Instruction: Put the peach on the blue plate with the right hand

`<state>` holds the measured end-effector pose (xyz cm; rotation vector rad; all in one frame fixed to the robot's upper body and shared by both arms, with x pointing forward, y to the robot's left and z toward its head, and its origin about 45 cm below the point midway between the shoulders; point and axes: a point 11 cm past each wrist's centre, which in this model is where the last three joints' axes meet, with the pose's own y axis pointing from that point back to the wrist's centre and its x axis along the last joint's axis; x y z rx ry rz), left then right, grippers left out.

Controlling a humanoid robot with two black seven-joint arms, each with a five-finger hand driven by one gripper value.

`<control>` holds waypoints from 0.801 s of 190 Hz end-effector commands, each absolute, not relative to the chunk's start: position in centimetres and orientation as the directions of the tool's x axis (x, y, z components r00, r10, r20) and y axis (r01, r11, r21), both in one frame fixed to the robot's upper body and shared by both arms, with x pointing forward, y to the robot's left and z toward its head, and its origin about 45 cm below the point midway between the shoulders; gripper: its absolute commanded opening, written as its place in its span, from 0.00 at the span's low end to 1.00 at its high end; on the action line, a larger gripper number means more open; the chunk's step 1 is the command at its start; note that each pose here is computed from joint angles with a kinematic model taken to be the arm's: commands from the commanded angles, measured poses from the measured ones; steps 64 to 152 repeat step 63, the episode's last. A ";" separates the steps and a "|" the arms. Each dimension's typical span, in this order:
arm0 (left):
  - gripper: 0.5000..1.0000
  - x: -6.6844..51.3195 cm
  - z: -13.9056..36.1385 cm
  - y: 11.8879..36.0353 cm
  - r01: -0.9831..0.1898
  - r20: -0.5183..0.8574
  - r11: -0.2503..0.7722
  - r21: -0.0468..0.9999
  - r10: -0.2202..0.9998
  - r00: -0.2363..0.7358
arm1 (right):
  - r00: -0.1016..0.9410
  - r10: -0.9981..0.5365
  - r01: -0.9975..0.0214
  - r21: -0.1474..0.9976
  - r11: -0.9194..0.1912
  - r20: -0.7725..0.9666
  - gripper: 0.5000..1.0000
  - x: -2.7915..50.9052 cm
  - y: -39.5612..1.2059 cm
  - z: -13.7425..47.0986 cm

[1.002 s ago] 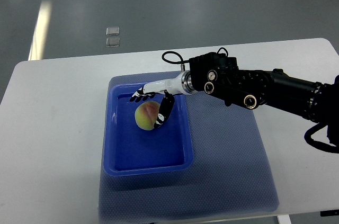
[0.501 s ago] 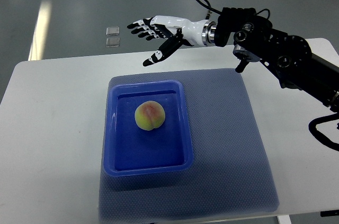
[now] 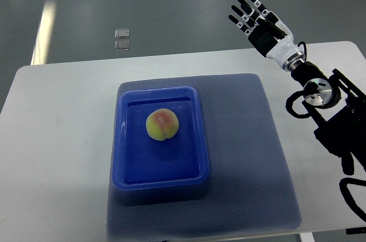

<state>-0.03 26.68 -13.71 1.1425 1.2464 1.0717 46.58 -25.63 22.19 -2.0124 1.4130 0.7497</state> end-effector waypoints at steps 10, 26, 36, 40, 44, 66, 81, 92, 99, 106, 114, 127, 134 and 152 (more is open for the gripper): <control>1.00 0.0 -13.7 26.7 0.018 -0.133 0.132 0.991 0.990 0.044 | 0.213 -0.625 -0.973 -0.108 -0.202 -0.751 0.86 46.2 -27.5 20.3; 1.00 -0.1 -13.7 26.7 0.024 -0.133 0.132 0.991 0.990 0.045 | 0.180 -0.609 -0.981 -0.092 -0.173 -0.772 0.86 46.1 -27.9 19.5; 1.00 -0.1 -13.7 26.7 0.025 -0.133 0.132 0.991 0.990 0.045 | 0.177 -0.593 -0.981 -0.096 -0.166 -0.785 0.86 46.2 -27.7 19.6; 1.00 -0.1 -13.7 26.7 0.027 -0.133 0.131 0.991 0.990 0.045 | 0.176 -0.590 -0.982 -0.098 -0.162 -0.788 0.86 46.2 -27.8 19.6; 1.00 -0.1 -13.7 26.7 0.027 -0.133 0.131 0.991 0.990 0.045 | 0.173 -0.588 -0.983 -0.099 -0.156 -0.790 0.86 46.2 -27.9 19.6; 1.00 -0.2 -13.7 26.7 0.029 -0.132 0.131 0.991 0.990 0.046 | 0.167 -0.585 -0.984 -0.098 -0.148 -0.794 0.86 46.2 -27.8 19.5; 1.00 -0.2 -13.7 26.7 0.029 -0.132 0.131 0.991 0.990 0.046 | 0.167 -0.585 -0.984 -0.098 -0.148 -0.794 0.86 46.2 -27.8 19.5; 1.00 -0.2 -13.7 26.7 0.029 -0.132 0.131 0.991 0.990 0.046 | 0.167 -0.585 -0.984 -0.098 -0.148 -0.794 0.86 46.2 -27.8 19.5; 1.00 -0.2 -13.7 26.7 0.029 -0.132 0.131 0.991 0.990 0.046 | 0.167 -0.585 -0.984 -0.098 -0.148 -0.794 0.86 46.2 -27.8 19.5; 1.00 -0.2 -13.7 26.7 0.029 -0.132 0.131 0.991 0.990 0.046 | 0.167 -0.585 -0.984 -0.098 -0.148 -0.794 0.86 46.2 -27.8 19.5; 1.00 -0.2 -13.7 26.7 0.029 -0.132 0.131 0.991 0.990 0.046 | 0.167 -0.585 -0.984 -0.098 -0.148 -0.794 0.86 46.2 -27.8 19.5; 1.00 -0.2 -13.7 26.7 0.029 -0.132 0.131 0.991 0.990 0.046 | 0.167 -0.585 -0.984 -0.098 -0.148 -0.794 0.86 46.2 -27.8 19.5; 1.00 -0.2 -13.7 26.7 0.029 -0.132 0.131 0.991 0.990 0.046 | 0.167 -0.585 -0.984 -0.098 -0.148 -0.794 0.86 46.2 -27.8 19.5; 1.00 -0.2 -13.7 26.7 0.029 -0.132 0.131 0.991 0.990 0.046 | 0.167 -0.585 -0.984 -0.098 -0.148 -0.794 0.86 46.2 -27.8 19.5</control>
